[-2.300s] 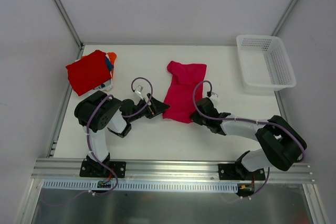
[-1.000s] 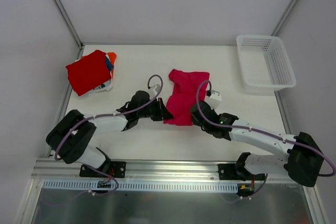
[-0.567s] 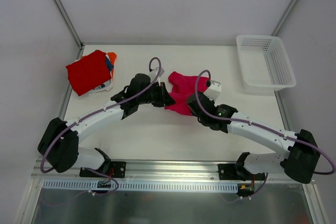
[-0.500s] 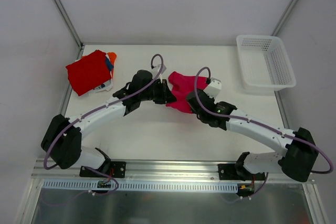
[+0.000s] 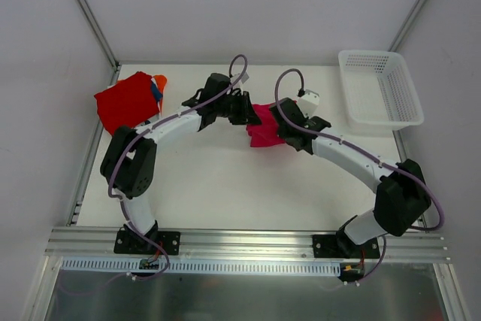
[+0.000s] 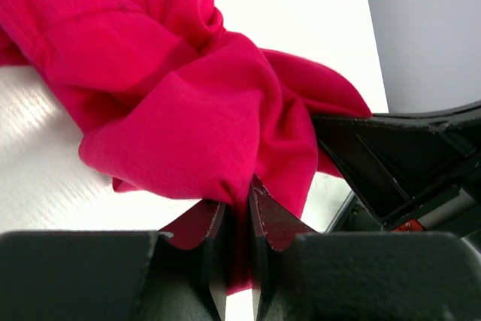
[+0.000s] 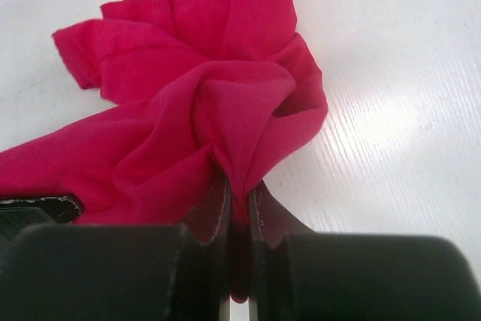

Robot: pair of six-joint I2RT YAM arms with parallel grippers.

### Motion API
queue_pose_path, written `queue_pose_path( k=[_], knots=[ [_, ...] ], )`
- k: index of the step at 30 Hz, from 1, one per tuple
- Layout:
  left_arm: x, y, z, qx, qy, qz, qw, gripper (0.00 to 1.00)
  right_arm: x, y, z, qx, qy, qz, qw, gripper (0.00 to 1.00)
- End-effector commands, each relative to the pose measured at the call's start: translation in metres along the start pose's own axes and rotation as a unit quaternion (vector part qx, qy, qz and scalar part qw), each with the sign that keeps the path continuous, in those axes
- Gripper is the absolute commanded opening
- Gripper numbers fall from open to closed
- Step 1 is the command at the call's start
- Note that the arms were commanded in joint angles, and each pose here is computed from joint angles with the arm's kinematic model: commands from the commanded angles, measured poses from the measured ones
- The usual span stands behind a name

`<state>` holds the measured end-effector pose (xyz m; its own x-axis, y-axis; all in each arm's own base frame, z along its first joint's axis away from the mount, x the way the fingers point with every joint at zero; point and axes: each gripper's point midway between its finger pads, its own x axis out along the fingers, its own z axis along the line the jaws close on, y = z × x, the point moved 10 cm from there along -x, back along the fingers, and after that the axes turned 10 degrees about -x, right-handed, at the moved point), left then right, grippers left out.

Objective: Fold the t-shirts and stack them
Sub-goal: Fold the long partially folded tshirt into a neat square

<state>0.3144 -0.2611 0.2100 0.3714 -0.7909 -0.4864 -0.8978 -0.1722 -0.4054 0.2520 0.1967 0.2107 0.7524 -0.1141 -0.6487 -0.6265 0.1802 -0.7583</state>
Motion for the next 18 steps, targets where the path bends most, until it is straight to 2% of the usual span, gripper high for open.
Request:
queue_pose_path(
  k=[1, 11, 16, 18],
  knots=[
    [0.012, -0.021, 0.0, -0.004, 0.04, 0.022, 0.999, 0.12, 0.012, -0.025, 0.007, 0.003, -0.007, 0.003, 1.0, 0.0],
    [0.041, -0.076, 0.026, -0.025, 0.057, 0.01, 0.998, 0.12, 0.1, -0.066, 0.029, 0.012, -0.031, 0.051, 0.998, 0.01],
    [0.053, -0.088, 0.051, -0.041, 0.051, 0.012, 0.998, 0.13, 0.146, -0.067, 0.039, 0.013, -0.035, 0.071, 0.997, 0.01],
    [0.057, -0.091, 0.065, -0.051, 0.047, 0.015, 0.998, 0.13, 0.158, -0.074, 0.041, 0.021, -0.044, 0.071, 0.996, 0.06]
  ],
)
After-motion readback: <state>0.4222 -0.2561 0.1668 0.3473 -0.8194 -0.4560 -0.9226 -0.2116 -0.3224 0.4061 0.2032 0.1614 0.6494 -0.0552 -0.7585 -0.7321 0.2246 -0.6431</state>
